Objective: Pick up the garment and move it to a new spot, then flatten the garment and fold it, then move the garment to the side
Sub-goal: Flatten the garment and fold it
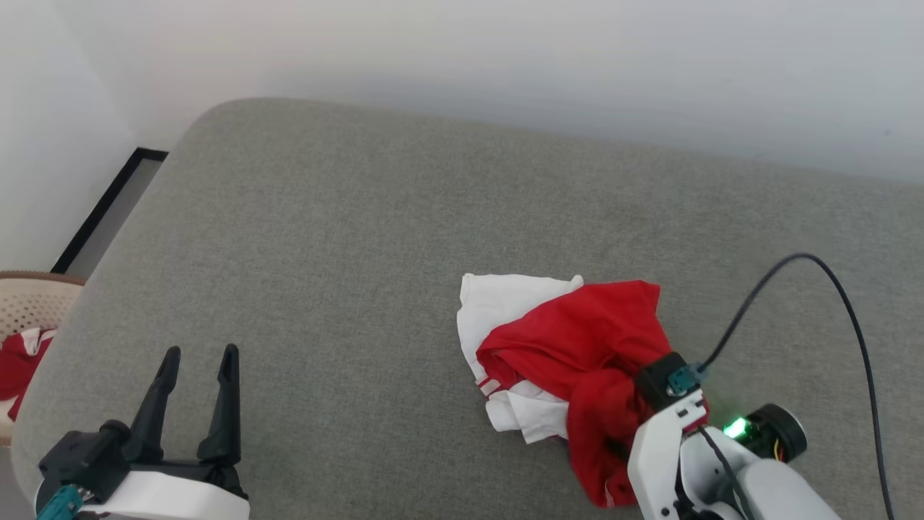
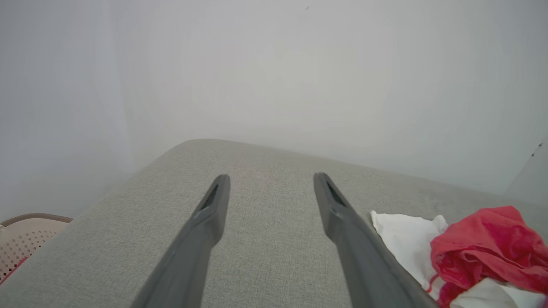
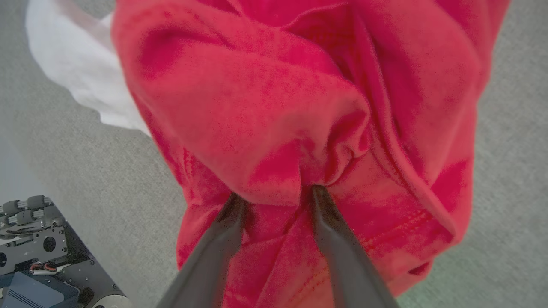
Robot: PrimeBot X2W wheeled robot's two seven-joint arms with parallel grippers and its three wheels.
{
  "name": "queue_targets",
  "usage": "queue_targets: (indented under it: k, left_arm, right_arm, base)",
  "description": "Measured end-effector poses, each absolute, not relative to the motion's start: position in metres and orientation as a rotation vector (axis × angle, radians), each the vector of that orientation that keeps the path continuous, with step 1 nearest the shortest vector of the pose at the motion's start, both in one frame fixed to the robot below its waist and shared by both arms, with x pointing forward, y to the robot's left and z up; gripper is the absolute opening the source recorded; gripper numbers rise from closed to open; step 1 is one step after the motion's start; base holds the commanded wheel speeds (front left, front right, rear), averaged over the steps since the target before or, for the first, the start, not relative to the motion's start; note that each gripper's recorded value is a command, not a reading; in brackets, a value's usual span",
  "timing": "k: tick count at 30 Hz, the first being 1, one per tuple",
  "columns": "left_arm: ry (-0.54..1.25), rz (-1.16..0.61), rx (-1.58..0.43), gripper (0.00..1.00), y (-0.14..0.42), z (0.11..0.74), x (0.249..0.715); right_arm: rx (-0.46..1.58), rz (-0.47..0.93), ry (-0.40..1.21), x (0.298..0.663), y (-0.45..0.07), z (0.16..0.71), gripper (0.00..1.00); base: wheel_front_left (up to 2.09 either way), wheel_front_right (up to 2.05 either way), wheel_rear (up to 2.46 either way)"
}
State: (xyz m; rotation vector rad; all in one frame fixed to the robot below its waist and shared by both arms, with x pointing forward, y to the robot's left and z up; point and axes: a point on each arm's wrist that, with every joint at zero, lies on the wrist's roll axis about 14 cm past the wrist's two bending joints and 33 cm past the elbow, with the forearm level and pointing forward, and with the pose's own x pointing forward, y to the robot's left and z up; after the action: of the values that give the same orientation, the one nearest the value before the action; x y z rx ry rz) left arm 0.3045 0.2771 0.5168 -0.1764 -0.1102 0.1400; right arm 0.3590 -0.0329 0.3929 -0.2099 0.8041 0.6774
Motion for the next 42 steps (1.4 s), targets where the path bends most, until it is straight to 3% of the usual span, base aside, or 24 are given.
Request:
queue_targets:
  k: [9,19,26,27,28,29,42]
  left_arm:
    - [-0.099,0.147,-0.184,1.00,0.279,0.513,0.311]
    - [-0.093,0.127,-0.184,1.00,0.276,0.512,0.317]
    - [-0.089,0.100,-0.190,1.00,0.268,0.511,0.327]
    - [-0.087,0.097,-0.191,1.00,0.267,0.510,0.328]
    - [-0.085,0.095,-0.192,1.00,0.266,0.510,0.329]
    - [-0.081,0.087,-0.192,1.00,0.264,0.509,0.331]
    - [-0.063,-0.006,-0.190,1.00,0.245,0.508,0.346]
  right_arm:
    - [-0.233,0.651,0.758,0.386,-0.045,0.419,0.00]
    - [-0.223,0.431,0.728,0.405,-0.128,0.457,0.00]
    - [-0.173,0.285,0.790,0.407,-0.173,0.432,0.00]
    - [-0.157,0.278,0.793,0.407,-0.174,0.428,0.19]
    - [-0.154,0.276,0.791,0.409,-0.173,0.425,0.84]
    - [-0.150,0.272,0.778,0.413,-0.173,0.425,1.00]
    - [-0.055,0.235,0.618,0.419,-0.178,0.459,1.00]
  base:
    - [0.00,0.00,0.00]
    - [0.00,0.00,0.00]
    - [0.00,0.00,0.00]
    - [0.00,0.00,0.00]
    - [0.00,0.00,0.00]
    - [0.00,0.00,0.00]
    - [0.00,0.00,0.00]
